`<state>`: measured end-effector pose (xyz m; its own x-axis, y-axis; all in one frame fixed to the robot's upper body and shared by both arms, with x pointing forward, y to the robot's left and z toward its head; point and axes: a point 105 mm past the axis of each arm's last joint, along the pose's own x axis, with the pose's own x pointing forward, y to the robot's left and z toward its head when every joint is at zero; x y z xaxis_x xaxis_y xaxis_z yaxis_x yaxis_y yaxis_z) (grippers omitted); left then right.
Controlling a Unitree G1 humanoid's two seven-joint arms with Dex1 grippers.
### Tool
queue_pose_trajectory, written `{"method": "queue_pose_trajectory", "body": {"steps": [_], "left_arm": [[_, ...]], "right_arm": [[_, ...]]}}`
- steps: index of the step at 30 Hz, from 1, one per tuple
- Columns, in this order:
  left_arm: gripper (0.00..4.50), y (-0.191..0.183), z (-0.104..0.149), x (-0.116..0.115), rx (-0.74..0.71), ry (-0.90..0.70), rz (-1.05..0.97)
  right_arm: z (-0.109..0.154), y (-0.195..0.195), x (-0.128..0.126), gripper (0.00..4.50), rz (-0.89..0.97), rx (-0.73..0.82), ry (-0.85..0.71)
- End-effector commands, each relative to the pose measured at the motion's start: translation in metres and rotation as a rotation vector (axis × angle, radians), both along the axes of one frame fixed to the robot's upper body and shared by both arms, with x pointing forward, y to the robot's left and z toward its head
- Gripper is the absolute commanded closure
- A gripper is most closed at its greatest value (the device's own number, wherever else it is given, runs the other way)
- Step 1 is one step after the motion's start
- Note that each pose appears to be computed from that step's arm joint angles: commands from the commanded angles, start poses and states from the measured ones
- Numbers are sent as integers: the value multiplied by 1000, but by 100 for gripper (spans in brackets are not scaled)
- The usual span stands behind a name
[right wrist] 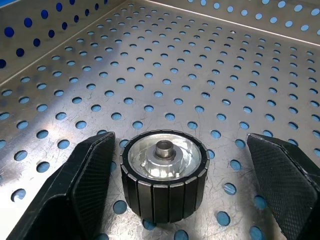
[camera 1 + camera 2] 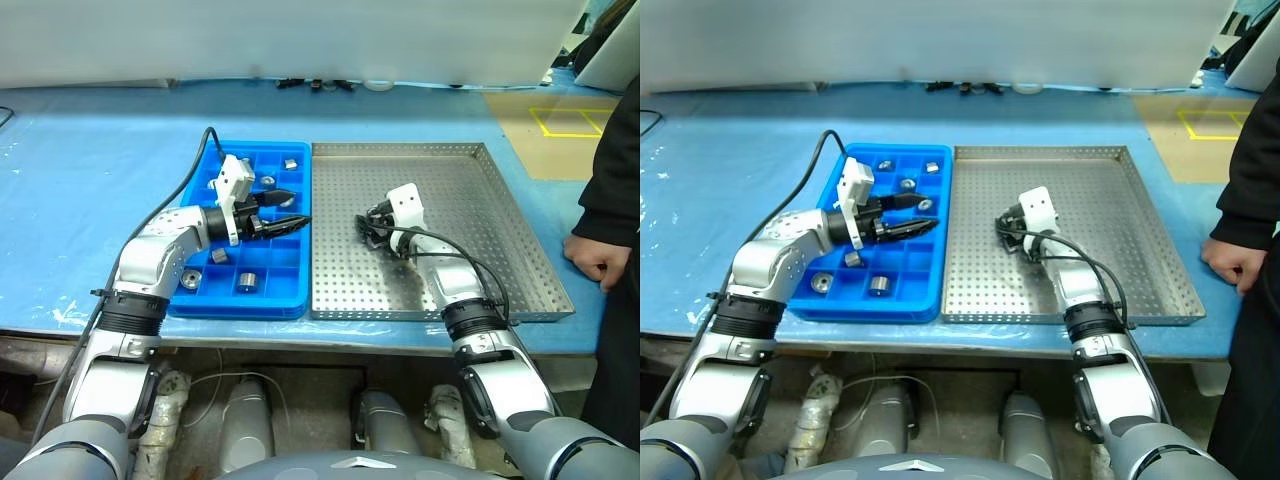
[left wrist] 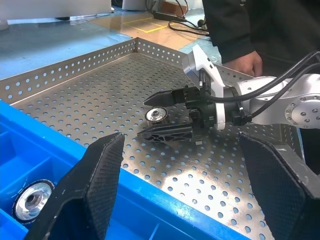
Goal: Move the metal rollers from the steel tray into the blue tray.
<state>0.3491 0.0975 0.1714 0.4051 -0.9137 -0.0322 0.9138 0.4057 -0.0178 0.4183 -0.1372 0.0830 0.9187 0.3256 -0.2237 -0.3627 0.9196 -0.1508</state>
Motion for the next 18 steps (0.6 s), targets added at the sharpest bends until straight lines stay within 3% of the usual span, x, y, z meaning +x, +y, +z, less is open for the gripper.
{"method": "queue_pose_trajectory", "body": {"steps": [1, 5, 8, 11, 16, 18], "left_arm": [[67, 4, 11, -2, -2, -42, 1], [67, 4, 11, -2, 3, -39, -1], [67, 5, 10, -3, 3, -37, -2], [67, 8, 10, -3, 2, -31, 0], [67, 16, 9, -2, -4, -17, 36], [67, 26, 19, 3, -53, -15, 99]], "right_arm": [[7, 0, 1, 6, 3, 33, -29], [7, 4, -3, 96, 28, 63, -29], [7, 9, -5, 200, 50, 86, -15], [12, 12, -7, 275, 76, 93, -26], [29, 22, -7, 279, 108, 94, -66], [45, 40, -14, 279, 213, 128, -89]]}}
